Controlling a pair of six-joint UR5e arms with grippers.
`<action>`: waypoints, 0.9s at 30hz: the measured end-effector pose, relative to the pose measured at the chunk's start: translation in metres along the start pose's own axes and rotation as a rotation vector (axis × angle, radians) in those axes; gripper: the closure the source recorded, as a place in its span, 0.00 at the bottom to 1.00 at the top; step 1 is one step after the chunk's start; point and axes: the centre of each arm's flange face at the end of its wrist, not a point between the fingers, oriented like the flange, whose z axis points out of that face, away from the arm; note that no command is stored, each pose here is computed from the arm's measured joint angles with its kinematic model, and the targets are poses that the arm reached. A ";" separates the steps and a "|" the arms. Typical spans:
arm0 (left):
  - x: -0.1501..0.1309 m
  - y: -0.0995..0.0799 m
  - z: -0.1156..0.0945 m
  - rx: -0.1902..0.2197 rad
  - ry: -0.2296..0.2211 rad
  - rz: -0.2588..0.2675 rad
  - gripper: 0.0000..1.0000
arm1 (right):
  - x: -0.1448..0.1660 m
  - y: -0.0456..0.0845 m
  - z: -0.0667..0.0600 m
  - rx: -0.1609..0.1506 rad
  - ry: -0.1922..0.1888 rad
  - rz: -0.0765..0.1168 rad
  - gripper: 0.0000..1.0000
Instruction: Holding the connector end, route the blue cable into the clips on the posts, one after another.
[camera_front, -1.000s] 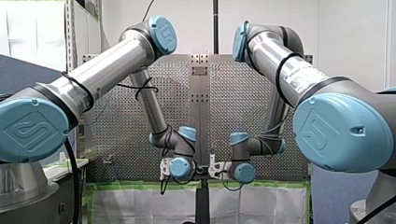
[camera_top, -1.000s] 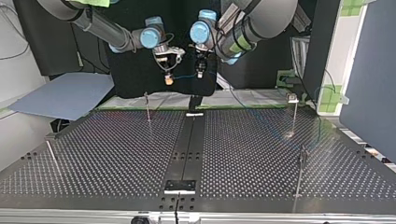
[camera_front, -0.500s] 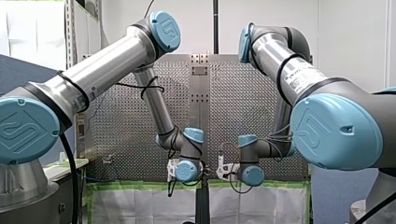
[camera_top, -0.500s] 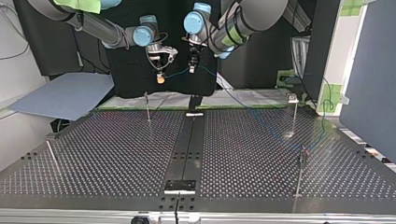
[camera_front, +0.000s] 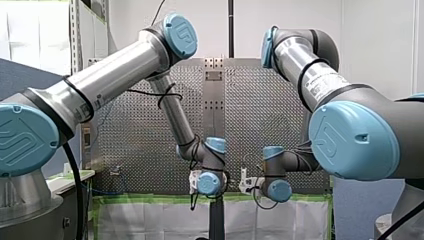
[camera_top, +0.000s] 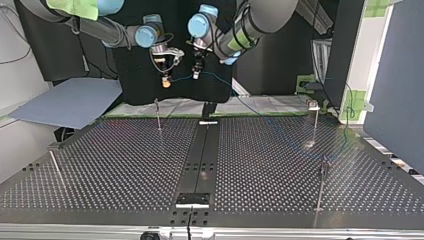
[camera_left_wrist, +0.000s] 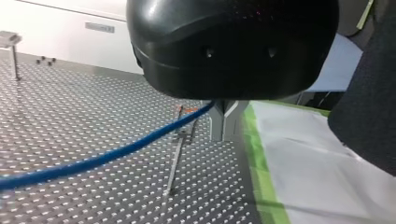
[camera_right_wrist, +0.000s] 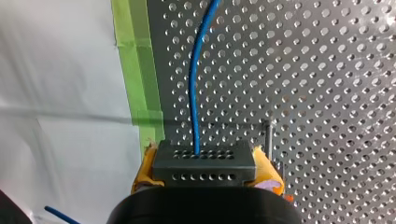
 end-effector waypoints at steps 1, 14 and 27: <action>0.003 -0.002 0.002 0.001 0.003 0.002 1.00 | 0.000 0.002 -0.001 -0.003 0.001 0.001 1.00; 0.000 -0.025 0.022 0.020 -0.033 -0.016 1.00 | 0.000 0.054 -0.013 -0.030 0.030 0.017 1.00; 0.008 -0.039 0.032 0.035 -0.030 -0.012 1.00 | 0.014 0.091 0.006 -0.055 0.045 -0.016 1.00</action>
